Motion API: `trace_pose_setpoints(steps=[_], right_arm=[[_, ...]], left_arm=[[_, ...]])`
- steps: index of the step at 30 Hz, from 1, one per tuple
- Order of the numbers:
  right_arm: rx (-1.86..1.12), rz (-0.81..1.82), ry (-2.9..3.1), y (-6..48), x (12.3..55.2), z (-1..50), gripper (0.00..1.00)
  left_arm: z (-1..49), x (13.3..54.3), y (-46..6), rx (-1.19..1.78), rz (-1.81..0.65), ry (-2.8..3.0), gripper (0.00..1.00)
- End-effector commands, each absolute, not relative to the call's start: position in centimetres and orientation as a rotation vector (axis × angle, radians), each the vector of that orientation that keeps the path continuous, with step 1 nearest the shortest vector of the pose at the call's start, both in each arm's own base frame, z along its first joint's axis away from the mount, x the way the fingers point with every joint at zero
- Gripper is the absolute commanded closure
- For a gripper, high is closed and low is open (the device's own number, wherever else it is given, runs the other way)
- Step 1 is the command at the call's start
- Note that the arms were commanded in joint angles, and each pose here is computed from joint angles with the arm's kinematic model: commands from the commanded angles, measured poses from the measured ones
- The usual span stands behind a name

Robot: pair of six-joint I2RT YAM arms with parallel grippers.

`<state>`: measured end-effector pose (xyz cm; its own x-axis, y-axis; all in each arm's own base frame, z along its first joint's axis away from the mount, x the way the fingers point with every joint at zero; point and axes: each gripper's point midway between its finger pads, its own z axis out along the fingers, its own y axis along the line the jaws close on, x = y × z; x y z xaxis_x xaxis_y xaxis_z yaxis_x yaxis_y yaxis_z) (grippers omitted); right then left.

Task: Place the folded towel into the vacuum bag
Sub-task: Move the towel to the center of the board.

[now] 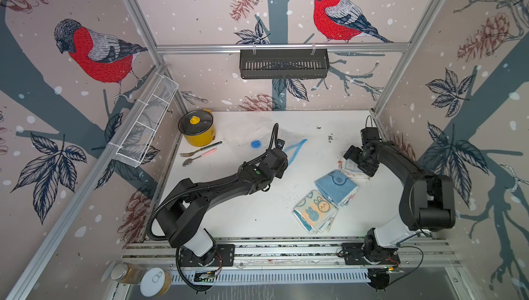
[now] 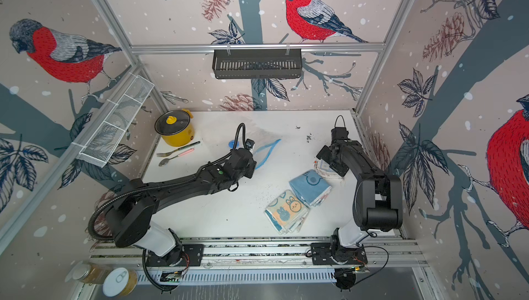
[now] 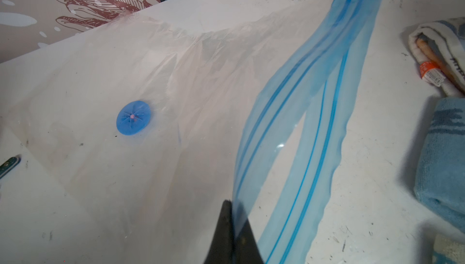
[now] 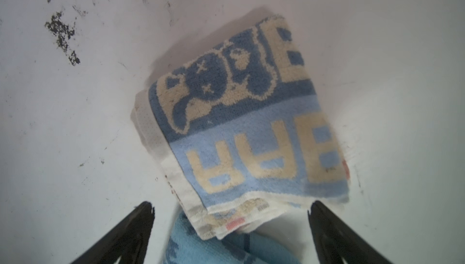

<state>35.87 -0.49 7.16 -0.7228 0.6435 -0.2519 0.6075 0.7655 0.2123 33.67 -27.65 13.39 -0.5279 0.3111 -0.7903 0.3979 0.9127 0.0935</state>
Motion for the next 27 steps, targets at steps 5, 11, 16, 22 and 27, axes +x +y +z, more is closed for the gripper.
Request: trace_pose_setpoints(steps=[5,11,16,22,27], right_arm=[[1.023,-0.001,2.679,-2.3,38.0,4.0,0.05],[0.887,-0.040,2.703,-0.6,40.3,2.8,0.06],[0.610,-0.003,2.739,4.4,43.2,3.4,0.06],[0.404,-0.050,2.685,8.6,44.8,6.6,0.03],[0.537,0.105,2.536,7.7,44.7,12.7,0.00]], left_arm=[[13.7,34.1,-27.2,0.515,-0.052,2.152,1.00],[13.7,34.0,-27.8,0.509,-0.097,2.161,1.00],[13.8,34.2,-27.4,0.482,-0.076,2.160,1.00],[14.5,34.4,-26.7,0.433,-0.058,2.146,1.00],[14.6,34.2,-27.2,0.427,-0.100,2.155,1.00]])
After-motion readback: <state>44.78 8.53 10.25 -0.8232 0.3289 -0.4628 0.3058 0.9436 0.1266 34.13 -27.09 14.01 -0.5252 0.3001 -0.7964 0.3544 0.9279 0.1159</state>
